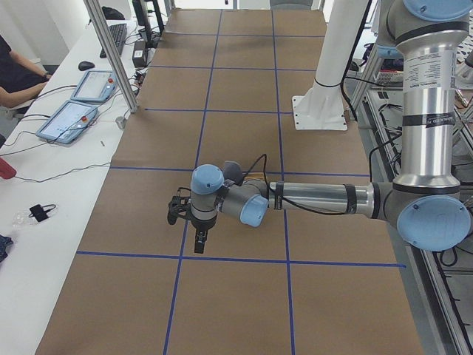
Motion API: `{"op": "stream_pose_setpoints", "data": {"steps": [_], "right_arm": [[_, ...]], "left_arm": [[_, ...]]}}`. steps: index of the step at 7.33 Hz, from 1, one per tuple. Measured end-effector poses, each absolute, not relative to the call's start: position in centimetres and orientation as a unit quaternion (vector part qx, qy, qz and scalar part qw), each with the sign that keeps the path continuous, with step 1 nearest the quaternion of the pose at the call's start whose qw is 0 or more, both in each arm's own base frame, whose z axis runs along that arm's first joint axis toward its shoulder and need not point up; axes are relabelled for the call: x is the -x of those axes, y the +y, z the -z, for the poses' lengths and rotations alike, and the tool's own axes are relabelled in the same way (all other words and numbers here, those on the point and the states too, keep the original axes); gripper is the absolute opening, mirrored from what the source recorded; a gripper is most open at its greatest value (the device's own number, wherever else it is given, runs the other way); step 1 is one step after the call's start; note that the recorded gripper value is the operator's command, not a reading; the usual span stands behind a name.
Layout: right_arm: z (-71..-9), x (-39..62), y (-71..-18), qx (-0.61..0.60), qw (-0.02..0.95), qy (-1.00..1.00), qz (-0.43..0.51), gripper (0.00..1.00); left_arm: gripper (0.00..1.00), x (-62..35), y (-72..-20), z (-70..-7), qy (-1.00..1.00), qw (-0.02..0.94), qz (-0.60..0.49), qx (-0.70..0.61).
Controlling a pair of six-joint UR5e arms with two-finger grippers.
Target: Hang towel on rack
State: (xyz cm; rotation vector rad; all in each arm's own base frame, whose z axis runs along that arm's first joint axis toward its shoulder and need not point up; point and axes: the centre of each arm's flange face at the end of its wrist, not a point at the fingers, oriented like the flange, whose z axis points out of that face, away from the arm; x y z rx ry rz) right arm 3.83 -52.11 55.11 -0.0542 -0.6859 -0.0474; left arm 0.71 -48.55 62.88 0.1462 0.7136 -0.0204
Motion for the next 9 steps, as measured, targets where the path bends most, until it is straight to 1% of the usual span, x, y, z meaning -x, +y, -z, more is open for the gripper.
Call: {"op": "stream_pose_setpoints", "data": {"steps": [3, 6, 9], "right_arm": [[-59.1, -6.5, -49.3, 0.038, 0.940, -0.339, 0.029, 1.00], [-65.1, -6.9, -46.6, 0.025, 0.940, -0.338, 0.030, 1.00], [-66.3, -6.9, -46.3, 0.017, 0.941, -0.338, 0.011, 1.00]], "left_arm": [[0.99, 2.6, -48.6, -60.3, 0.343, 0.939, -0.003, -0.031], [0.99, 3.2, -48.2, -61.5, 0.343, 0.939, 0.000, -0.014], [0.99, 3.2, -48.5, -61.4, 0.343, 0.939, 0.002, -0.013]]}}
